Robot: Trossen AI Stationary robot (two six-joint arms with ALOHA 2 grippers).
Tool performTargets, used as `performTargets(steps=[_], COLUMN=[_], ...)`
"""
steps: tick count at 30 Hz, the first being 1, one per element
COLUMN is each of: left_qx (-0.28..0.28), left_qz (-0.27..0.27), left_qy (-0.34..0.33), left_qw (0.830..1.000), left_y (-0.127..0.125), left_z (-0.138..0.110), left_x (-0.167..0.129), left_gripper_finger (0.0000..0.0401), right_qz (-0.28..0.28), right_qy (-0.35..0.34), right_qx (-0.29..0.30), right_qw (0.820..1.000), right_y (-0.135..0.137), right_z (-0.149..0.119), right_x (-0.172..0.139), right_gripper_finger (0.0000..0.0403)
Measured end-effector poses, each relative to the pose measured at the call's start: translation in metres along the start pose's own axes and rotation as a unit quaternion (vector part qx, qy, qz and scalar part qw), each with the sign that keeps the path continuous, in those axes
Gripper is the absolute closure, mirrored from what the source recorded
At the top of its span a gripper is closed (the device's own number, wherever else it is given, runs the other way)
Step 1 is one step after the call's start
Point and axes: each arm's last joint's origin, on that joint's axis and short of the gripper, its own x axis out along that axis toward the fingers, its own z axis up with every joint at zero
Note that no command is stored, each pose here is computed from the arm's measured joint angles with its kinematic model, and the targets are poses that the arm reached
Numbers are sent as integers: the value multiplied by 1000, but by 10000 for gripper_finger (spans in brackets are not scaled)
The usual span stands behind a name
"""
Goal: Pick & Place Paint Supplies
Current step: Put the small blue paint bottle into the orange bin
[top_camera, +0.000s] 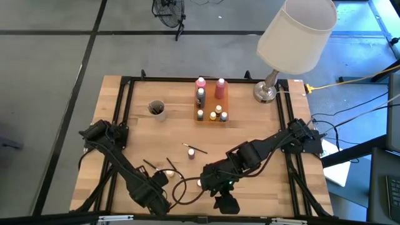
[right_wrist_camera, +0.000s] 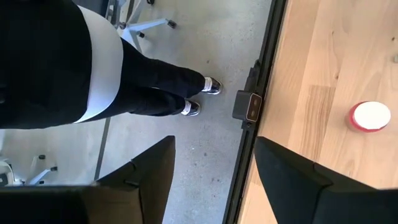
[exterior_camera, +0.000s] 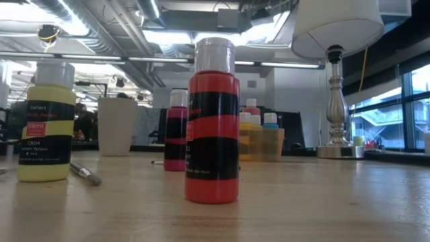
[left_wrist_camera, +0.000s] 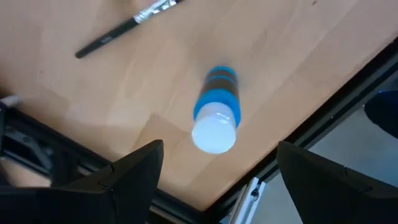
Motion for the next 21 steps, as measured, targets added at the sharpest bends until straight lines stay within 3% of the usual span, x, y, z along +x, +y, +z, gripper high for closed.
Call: performTargets(steps=[6,21], left_qx=[4,6], left_qz=[-23,-4], left_qy=[10,-8], left_qw=[1000,1000], left_y=[-5,-3], left_z=[-1,-2], left_x=[15,15], left_gripper_finger=[91,91], right_qz=[-3,-13], right_qy=[-2,-11], right_qx=[0,6], right_qw=[1000,1000], right_y=[0,-4], right_z=[0,3], right_x=[0,-2], right_gripper_finger=[178,178])
